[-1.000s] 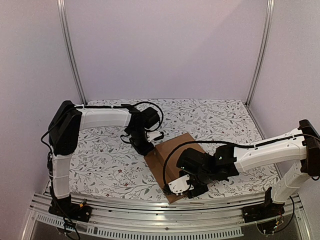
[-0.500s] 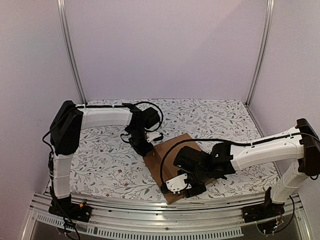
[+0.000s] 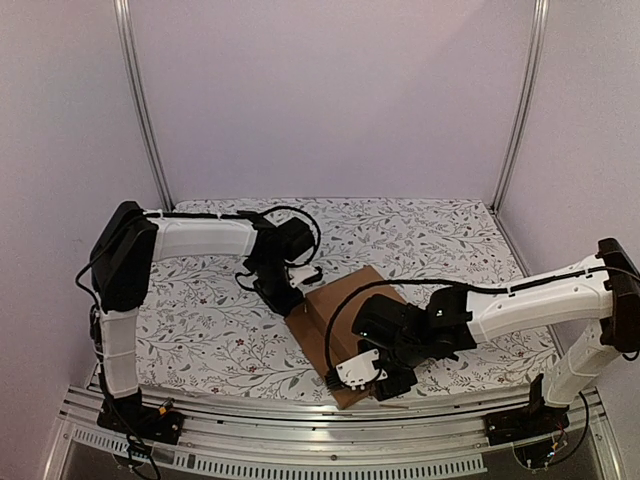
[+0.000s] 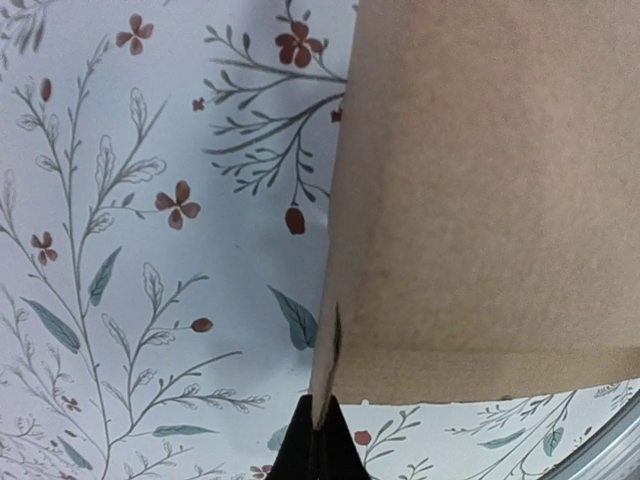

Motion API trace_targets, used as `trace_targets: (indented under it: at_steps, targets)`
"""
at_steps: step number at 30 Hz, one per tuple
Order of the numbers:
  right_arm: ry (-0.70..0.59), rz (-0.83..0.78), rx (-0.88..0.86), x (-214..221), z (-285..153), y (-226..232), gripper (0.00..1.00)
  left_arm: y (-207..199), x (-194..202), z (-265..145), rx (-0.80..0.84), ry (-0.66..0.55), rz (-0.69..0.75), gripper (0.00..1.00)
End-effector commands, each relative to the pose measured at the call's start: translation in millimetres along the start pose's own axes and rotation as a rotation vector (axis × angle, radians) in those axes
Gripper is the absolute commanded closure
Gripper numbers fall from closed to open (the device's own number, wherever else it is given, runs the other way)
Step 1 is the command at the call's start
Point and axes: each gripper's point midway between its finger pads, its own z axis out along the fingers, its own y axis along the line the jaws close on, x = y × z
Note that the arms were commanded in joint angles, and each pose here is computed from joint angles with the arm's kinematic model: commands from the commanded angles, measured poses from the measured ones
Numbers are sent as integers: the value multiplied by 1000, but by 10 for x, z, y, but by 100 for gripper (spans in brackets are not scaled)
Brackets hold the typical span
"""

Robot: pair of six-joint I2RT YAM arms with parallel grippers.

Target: Fold the paper box

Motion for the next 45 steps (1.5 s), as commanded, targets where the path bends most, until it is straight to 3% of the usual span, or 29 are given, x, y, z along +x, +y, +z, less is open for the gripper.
trace_targets:
  at_steps: [1, 11, 34, 45]
  targets:
    - [60, -9, -12, 234, -9, 102, 27, -190, 86, -18, 80, -56, -49, 100]
    - [57, -46, 24, 281, -6, 81, 20, -226, 291, 85, 95, -89, -141, 100]
    - [116, -7, 81, 300, 176, -68, 38, -128, 181, -59, 43, -37, -79, 100]
    - [91, -25, 10, 285, 183, 73, 38, -69, 109, -40, 35, 8, -51, 100]
